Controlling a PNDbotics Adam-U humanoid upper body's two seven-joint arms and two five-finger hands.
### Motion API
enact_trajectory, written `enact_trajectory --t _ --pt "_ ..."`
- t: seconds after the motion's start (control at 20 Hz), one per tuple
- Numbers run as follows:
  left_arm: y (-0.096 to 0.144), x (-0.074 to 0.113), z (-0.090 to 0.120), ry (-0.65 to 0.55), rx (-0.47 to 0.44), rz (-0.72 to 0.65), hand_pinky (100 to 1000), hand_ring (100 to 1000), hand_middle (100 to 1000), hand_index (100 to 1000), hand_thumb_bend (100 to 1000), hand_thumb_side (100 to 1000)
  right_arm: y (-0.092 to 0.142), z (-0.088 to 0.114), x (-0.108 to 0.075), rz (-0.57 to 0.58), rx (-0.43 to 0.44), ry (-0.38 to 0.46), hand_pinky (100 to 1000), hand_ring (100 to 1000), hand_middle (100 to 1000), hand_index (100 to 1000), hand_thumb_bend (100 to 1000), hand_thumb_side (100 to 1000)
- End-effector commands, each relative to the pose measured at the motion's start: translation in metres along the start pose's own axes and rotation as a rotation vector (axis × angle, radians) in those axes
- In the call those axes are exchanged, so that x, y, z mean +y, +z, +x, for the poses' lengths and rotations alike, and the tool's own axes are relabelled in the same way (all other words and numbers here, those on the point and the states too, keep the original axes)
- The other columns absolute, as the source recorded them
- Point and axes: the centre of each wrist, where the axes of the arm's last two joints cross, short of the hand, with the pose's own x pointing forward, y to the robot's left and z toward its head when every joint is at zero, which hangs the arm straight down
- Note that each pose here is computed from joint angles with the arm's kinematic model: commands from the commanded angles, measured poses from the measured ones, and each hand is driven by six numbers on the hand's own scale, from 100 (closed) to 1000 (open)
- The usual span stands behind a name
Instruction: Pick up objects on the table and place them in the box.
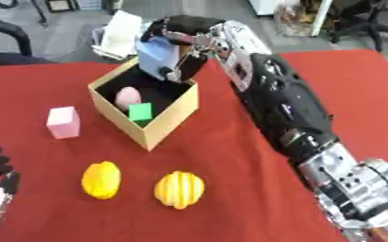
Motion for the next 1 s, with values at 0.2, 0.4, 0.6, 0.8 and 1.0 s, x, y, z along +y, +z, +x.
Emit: enact_trajectory --t 0.2,0.4,0.6,0.8,1.0 --pt "0.0 0.005 0.001 -0.013 -0.008 0.015 750 656 638 803 378 425 -0.002 0.004 0.001 0.066 -0.027 0.019 739 692 785 871 108 370" --pt "0.0 0.005 0.001 -0.015 -0.005 0.017 751 656 638 803 377 426 -0.003 0.004 0.011 0.103 0.019 0.015 790 774 842 912 197 504" --pt "0.0 0.005 0.001 -0.013 -0.006 0.017 751 656 638 803 375 427 -0.003 0.002 0.018 0.115 0.059 0.024 829 831 898 936 237 554" --pt "0.0 0.004 0.001 -0.012 -0.006 0.017 751 657 638 804 375 428 -0.003 -0.001 0.021 0.094 0.087 0.029 864 871 946 957 277 625" --pt "0.0 0.004 0.001 -0.012 -0.007 0.015 751 661 639 804 375 428 -0.004 -0.001 0.019 0.054 0.093 0.04 897 912 973 969 321 678"
